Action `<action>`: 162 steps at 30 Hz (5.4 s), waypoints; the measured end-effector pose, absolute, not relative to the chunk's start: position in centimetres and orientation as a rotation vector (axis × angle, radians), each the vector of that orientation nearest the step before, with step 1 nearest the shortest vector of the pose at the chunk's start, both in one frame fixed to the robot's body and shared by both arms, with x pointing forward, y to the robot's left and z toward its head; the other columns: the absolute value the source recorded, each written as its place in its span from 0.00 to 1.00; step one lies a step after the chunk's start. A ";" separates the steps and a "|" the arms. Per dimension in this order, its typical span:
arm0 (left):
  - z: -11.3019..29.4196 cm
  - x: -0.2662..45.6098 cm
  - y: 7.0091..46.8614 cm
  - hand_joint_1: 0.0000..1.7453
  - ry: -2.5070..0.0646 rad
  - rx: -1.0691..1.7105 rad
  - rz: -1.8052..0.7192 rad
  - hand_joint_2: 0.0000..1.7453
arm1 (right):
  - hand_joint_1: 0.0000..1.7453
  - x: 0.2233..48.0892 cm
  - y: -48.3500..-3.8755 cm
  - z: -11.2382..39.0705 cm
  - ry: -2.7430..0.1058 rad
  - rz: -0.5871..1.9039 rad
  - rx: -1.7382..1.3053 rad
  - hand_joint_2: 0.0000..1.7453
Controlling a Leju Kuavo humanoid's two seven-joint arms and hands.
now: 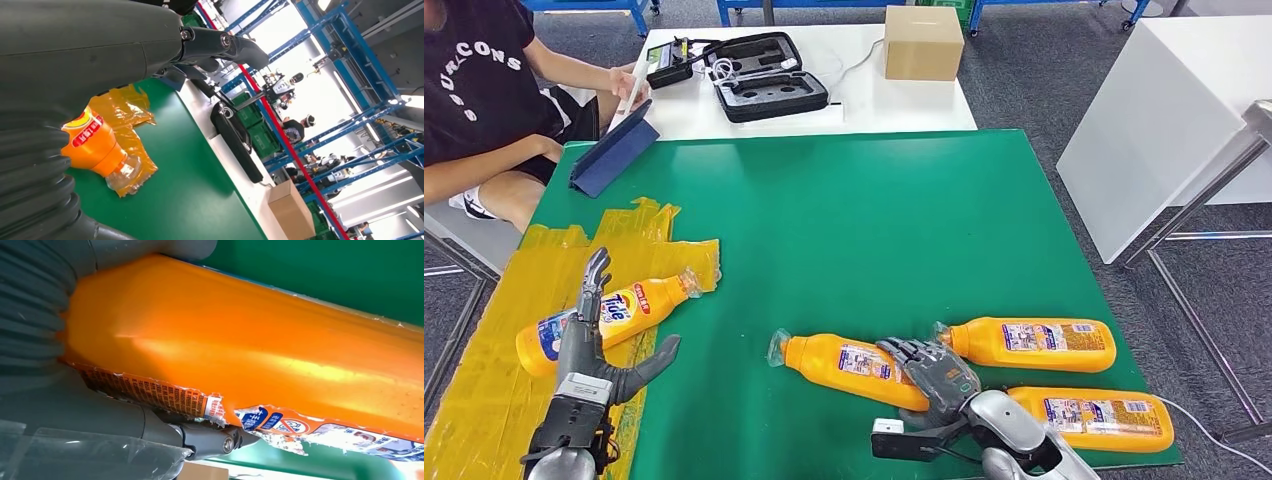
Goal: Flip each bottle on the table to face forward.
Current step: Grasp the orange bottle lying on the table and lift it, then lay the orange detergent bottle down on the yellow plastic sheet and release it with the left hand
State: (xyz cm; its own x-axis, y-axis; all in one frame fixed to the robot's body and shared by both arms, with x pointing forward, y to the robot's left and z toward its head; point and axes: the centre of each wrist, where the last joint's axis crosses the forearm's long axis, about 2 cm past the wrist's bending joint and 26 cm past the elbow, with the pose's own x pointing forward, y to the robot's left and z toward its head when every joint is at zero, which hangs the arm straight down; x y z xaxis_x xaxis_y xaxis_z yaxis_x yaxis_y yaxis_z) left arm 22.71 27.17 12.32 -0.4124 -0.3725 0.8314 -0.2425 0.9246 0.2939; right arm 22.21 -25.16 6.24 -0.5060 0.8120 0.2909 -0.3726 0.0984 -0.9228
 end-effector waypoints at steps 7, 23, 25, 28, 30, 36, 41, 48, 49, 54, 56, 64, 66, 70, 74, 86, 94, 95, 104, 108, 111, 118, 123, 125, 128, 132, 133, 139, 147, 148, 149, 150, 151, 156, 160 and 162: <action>12.4 22.7 27.0 0.00 -2.014 0.438 -0.148 1.00 | 1.00 23.0 -24.1 6.2 -1.463 1.532 -0.442 1.00; 12.2 22.4 25.4 0.00 -1.992 0.212 -0.171 1.00 | 1.00 24.0 -19.2 8.6 -1.767 0.998 -0.216 1.00; 12.1 22.2 24.8 0.00 -1.991 0.148 -0.179 1.00 | 1.00 24.3 -18.5 9.3 -1.811 0.911 -0.190 1.00; 12.1 22.1 24.2 0.00 -1.991 0.097 -0.180 1.00 | 1.00 24.5 -17.9 10.0 -1.850 0.834 -0.169 1.00; 12.1 22.1 23.9 0.00 -1.991 0.059 -0.174 1.00 | 1.00 24.6 -17.7 10.3 -1.879 0.777 -0.149 1.00; 12.0 22.0 23.1 0.00 -1.956 -0.199 -0.101 1.00 | 1.00 24.9 -17.0 11.3 -1.951 0.607 -0.101 1.00; 11.0 21.8 22.2 0.00 -1.886 -0.513 0.019 1.00 | 1.00 25.2 -16.2 11.8 -2.000 0.550 -0.076 1.00; 10.1 21.9 21.9 0.00 -1.837 -0.579 0.059 1.00 | 1.00 25.2 -15.1 12.1 -2.023 0.521 -0.061 1.00; 10.0 21.9 21.9 0.00 -1.832 -0.582 0.062 1.00 | 1.00 25.2 -15.1 12.1 -2.023 0.521 -0.060 1.00; 10.0 22.3 22.0 0.00 -1.807 -0.625 0.100 1.00 | 1.00 25.0 -14.2 12.1 -2.039 0.561 -0.066 1.00; 10.1 22.7 21.9 0.00 -1.801 -0.630 0.111 1.00 | 1.00 24.8 -13.2 12.1 -2.051 0.591 -0.055 1.00; 10.0 23.8 21.8 0.00 -1.789 -0.637 0.136 1.00 | 1.00 23.4 -9.1 12.0 -2.085 0.701 0.057 1.00; 10.0 23.9 21.8 0.00 -1.787 -0.641 0.141 1.00 | 1.00 23.1 -8.4 11.9 -2.085 0.735 0.080 1.00; 9.8 24.1 21.9 0.00 -1.782 -0.644 0.150 1.00 | 1.00 22.4 -6.8 11.5 -2.077 0.800 0.117 1.00; 9.6 24.0 22.1 0.00 -1.777 -0.643 0.159 1.00 | 1.00 22.3 -6.0 11.3 -2.073 0.844 0.126 1.00; 9.1 23.8 22.6 0.00 -1.769 -0.631 0.170 1.00 | 1.00 22.3 -4.9 10.2 -2.018 0.959 0.123 1.00; 9.2 23.9 22.6 0.00 -1.771 -0.633 0.168 1.00 | 1.00 22.4 -4.5 9.9 -1.993 1.005 0.113 1.00; 9.2 23.9 22.6 0.25 -1.771 -0.633 0.169 1.00 | 1.00 22.4 -4.5 9.9 -1.992 1.007 0.112 1.00; 9.2 23.9 22.7 1.00 -1.775 -0.632 0.181 1.00 | 1.00 22.6 -4.3 9.8 -1.990 1.017 0.108 1.00; 9.2 23.9 22.7 1.00 -1.777 -0.630 0.182 1.00 | 1.00 22.7 -4.2 9.9 -1.990 1.018 0.108 1.00; 9.2 24.0 22.8 1.00 -1.778 -0.630 0.183 1.00 | 1.00 22.7 -4.2 9.9 -1.990 1.019 0.108 1.00; 9.4 24.2 22.7 1.00 -1.806 -0.555 0.160 1.00 | 0.32 22.8 -4.3 9.9 -1.999 0.986 0.096 1.00; 10.8 24.8 22.6 1.00 -1.896 -0.167 0.016 1.00 | 0.00 22.8 -5.2 10.6 -2.031 0.802 0.101 1.00; 11.7 25.1 22.9 1.00 -1.939 0.066 -0.064 1.00 | 0.00 23.0 -5.9 11.3 -2.057 0.699 0.103 1.00; 12.5 25.4 23.3 1.00 -1.971 0.180 -0.086 1.00 | 0.00 23.0 -6.6 12.1 -2.081 0.627 0.096 1.00; 13.4 25.8 23.6 1.00 -1.981 0.489 -0.184 1.00 | 0.00 22.9 -7.4 12.7 -2.105 0.541 0.095 1.00; 13.7 25.9 23.7 1.00 -1.973 0.641 -0.243 1.00 | 0.00 23.0 -7.7 12.8 -2.112 0.504 0.096 1.00; 14.8 28.3 25.5 1.00 -1.824 1.182 -0.561 1.00 | 0.00 23.5 -10.2 13.9 -2.136 0.299 0.073 1.00; 12.0 32.3 28.6 1.00 -1.475 1.441 -0.965 1.00 | 0.00 24.1 -13.3 14.8 -2.172 0.082 0.014 1.00; 11.6 32.7 28.8 1.00 -1.449 1.439 -0.992 1.00 | 0.00 24.2 -13.6 14.9 -2.177 0.069 0.007 1.00; 11.1 32.9 29.0 1.00 -1.427 1.433 -1.014 1.00 | 0.00 24.3 -13.8 15.0 -2.182 0.058 0.001 1.00; 10.7 33.1 29.2 1.00 -1.408 1.424 -1.031 1.00 | 0.00 24.3 -14.0 15.0 -2.186 0.050 -0.004 1.00; 10.3 33.2 29.3 1.00 -1.390 1.415 -1.046 1.00 | 0.00 24.4 -14.1 15.1 -2.189 0.043 -0.009 1.00; 8.6 33.6 29.4 1.00 -1.311 1.367 -1.117 1.00 | 0.00 24.5 -14.5 15.3 -2.193 0.021 0.003 1.00; 7.0 33.3 28.9 0.75 -1.271 1.333 -1.166 1.00 | 0.00 24.5 -14.5 15.3 -2.191 0.015 0.017 1.00; 6.4 33.1 28.5 0.25 -1.275 1.332 -1.171 1.00 | 0.00 24.5 -14.5 15.3 -2.190 0.016 0.023 1.00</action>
